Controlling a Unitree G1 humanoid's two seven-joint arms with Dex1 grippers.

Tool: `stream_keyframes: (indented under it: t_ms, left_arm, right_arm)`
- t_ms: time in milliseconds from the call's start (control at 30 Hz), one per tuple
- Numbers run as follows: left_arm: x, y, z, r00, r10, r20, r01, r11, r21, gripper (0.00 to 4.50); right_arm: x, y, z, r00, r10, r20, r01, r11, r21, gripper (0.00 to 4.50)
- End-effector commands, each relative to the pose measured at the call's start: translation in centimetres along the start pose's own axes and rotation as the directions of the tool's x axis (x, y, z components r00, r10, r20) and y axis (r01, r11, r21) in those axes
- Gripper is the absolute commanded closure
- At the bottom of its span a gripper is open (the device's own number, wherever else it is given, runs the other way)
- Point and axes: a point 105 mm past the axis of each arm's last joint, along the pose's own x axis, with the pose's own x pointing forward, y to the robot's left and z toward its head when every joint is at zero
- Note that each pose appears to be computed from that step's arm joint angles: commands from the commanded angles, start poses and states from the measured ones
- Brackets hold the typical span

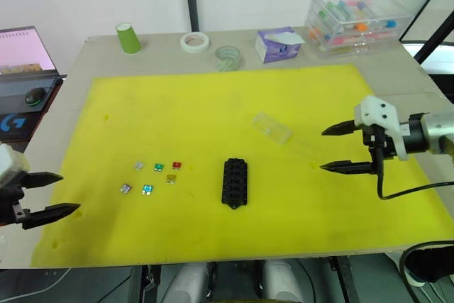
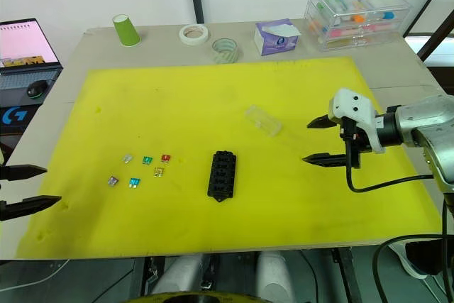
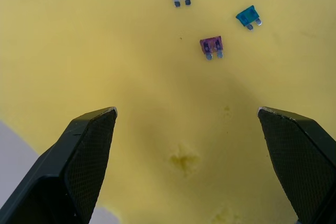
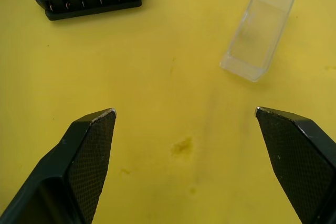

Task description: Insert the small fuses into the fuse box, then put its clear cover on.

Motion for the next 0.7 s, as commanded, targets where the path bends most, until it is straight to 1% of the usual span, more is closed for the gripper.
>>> stream_keyframes:
  t_ms: [33, 467, 700]
  left_arm:
    - [-0.1, -0.1, 0.1, 1.000, 0.005, 0.005, -0.005, 1.000, 0.010, 0.00]
    - [-0.2, -0.2, 0.2, 0.999, -0.013, 0.030, 0.014, 1.000, -0.028, 0.00]
    - [-0.1, -0.2, 0.1, 0.999, -0.025, 0.047, 0.028, 0.998, -0.057, 0.00]
  right_arm:
    - [-0.3, 0.0, 1.0, 0.999, -0.008, 0.031, 0.009, 0.999, -0.042, 0.02]
    - [0.5, -0.1, 1.2, 0.998, 0.000, 0.070, 0.002, 0.999, -0.035, 0.02]
    - [1.1, -0.1, 2.2, 0.993, 0.008, 0.119, -0.004, 0.999, -0.034, 0.02]
